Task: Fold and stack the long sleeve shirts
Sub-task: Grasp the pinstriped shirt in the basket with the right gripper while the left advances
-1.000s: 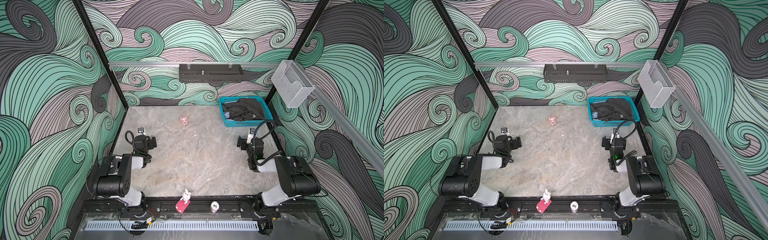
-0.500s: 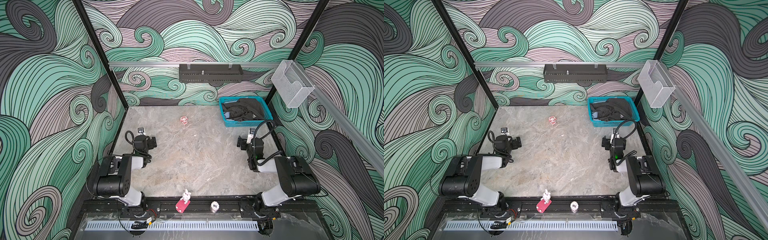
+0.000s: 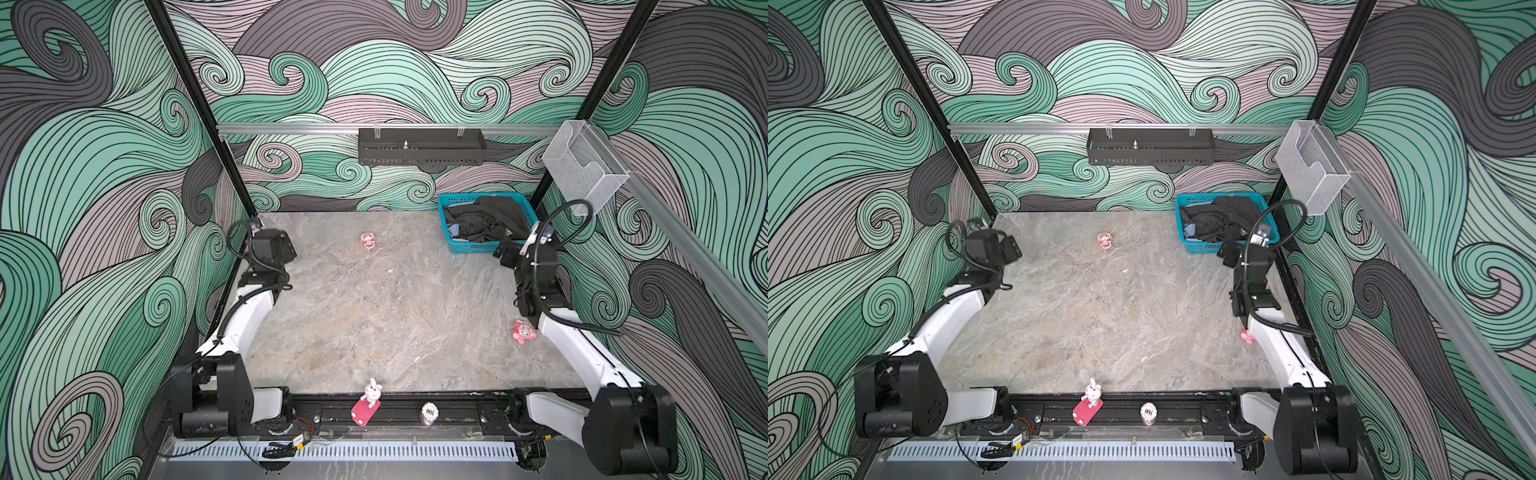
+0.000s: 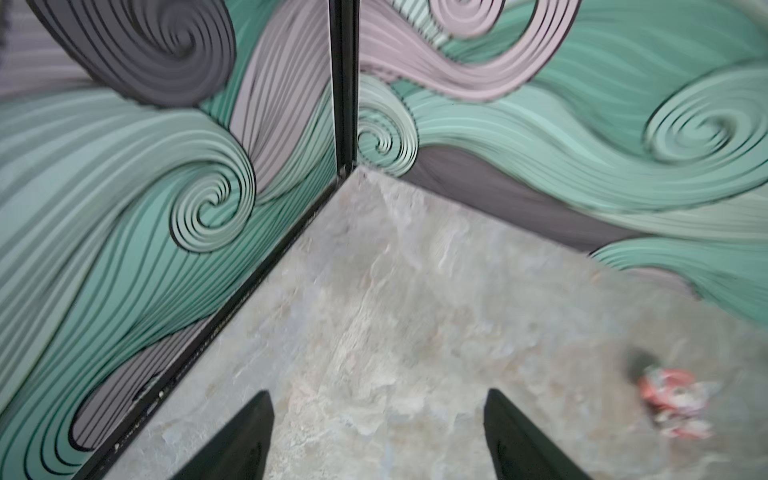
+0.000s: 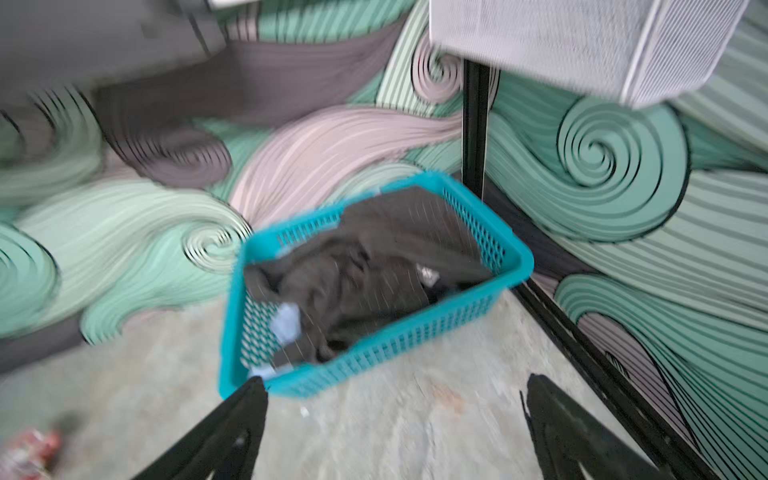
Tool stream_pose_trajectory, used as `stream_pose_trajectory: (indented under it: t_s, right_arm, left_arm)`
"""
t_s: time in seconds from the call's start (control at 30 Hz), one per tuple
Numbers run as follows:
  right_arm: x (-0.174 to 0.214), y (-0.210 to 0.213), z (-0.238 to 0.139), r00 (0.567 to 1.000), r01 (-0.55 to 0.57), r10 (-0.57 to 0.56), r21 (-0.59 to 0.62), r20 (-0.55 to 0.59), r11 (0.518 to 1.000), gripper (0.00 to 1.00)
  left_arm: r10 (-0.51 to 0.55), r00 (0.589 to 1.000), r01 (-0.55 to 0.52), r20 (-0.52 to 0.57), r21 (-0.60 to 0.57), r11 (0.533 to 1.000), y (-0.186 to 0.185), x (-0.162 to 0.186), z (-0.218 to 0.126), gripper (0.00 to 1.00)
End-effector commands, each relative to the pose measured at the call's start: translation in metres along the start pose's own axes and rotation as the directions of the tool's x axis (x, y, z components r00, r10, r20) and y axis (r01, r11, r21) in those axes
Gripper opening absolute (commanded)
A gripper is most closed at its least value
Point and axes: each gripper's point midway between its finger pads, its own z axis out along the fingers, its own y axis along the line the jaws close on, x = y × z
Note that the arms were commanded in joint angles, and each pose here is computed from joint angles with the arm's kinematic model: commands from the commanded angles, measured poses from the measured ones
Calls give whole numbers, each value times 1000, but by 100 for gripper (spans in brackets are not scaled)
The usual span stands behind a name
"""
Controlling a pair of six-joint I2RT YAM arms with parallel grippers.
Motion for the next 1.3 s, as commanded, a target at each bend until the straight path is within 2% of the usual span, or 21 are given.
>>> stream_pose_trajectory:
  t_s: [0.0, 0.1, 0.23, 0.37, 0.57, 0.73, 0.87, 1.03, 1.13, 1.23, 1.27]
  right_arm:
    - [44, -5, 0, 952, -52, 72, 74, -297, 996, 97]
    - [32, 9, 16, 918, -41, 67, 75, -391, 996, 98]
    - [22, 21, 48, 893, -36, 72, 88, -444, 995, 98]
    - [37, 25, 88, 849, -48, 103, 118, -519, 992, 99]
    - [68, 20, 138, 794, -115, 194, 172, -576, 978, 100]
    - [87, 18, 168, 759, -157, 233, 177, -608, 972, 99]
    - [103, 18, 192, 730, -193, 263, 178, -631, 965, 95]
    - [107, 19, 220, 746, -193, 266, 184, -610, 964, 88]
    - [113, 20, 232, 728, -204, 276, 186, -628, 961, 84]
    - [115, 23, 238, 723, -217, 284, 183, -630, 959, 75]
    - [113, 24, 238, 723, -221, 284, 178, -629, 959, 68]
  left_arm:
    - [3, 968, 6, -250, 38, 999, 2, 39, -32, 84]
    - [0, 970, 44, -242, 175, 984, -27, 28, -47, 88]
    - [64, 955, 10, -289, 250, 968, -51, 30, -56, 94]
    - [115, 917, 10, -381, 309, 951, -88, 50, -51, 98]
    - [194, 855, 7, -480, 384, 923, -145, 85, -41, 98]
    - [220, 830, 15, -513, 415, 910, -166, 98, -37, 99]
    - [233, 828, 18, -511, 439, 898, -176, 100, -39, 99]
    - [250, 826, 8, -506, 455, 891, -181, 100, -41, 96]
    - [261, 826, -2, -499, 460, 888, -181, 99, -44, 94]
    - [268, 829, -10, -491, 466, 885, -181, 96, -47, 93]
    - [270, 831, -13, -487, 468, 884, -181, 95, -49, 93]
